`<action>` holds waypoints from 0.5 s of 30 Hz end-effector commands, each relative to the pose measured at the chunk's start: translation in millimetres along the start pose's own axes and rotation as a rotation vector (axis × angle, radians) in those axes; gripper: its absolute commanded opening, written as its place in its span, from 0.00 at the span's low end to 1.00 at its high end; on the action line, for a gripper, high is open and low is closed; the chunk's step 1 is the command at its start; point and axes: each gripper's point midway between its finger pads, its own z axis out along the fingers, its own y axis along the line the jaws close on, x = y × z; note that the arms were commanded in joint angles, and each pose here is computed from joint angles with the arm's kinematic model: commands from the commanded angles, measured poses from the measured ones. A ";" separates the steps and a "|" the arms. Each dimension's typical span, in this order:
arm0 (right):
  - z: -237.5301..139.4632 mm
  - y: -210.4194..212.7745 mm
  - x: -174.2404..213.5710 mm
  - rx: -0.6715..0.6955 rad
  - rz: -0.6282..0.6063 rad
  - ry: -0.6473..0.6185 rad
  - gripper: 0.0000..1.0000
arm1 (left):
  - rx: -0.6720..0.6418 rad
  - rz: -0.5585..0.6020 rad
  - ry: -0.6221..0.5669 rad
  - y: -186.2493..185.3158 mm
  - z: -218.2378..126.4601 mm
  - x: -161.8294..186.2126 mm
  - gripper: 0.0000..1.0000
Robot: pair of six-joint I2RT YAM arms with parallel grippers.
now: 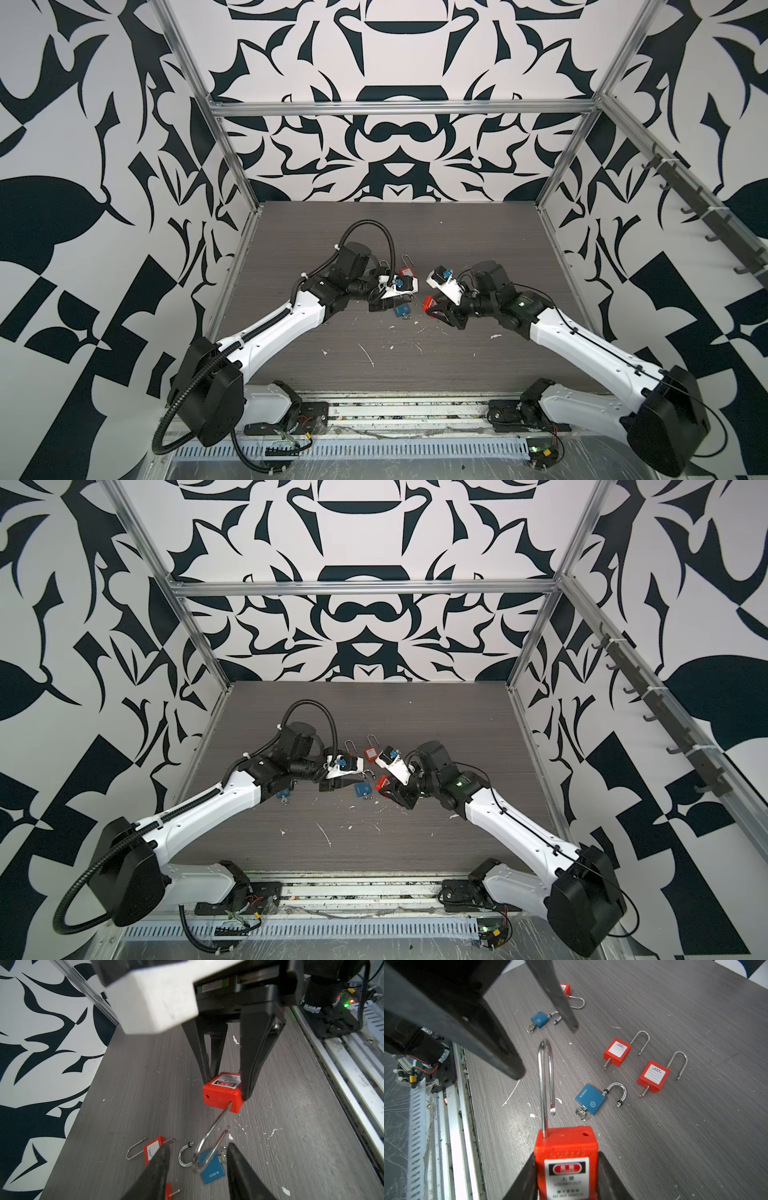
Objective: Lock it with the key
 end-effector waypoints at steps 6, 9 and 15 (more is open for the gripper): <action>-8.8 8.2 -21.8 0.005 -0.098 -0.050 0.14 | 0.080 0.004 -0.007 -12.7 -4.2 0.5 0.43; -9.3 14.8 -23.4 -0.030 -0.105 -0.049 0.14 | 0.099 0.022 -0.009 -15.7 -6.8 0.1 0.42; -9.8 14.2 -21.7 -0.028 -0.139 -0.013 0.12 | 0.144 0.009 -0.028 -17.6 -14.1 -2.9 0.34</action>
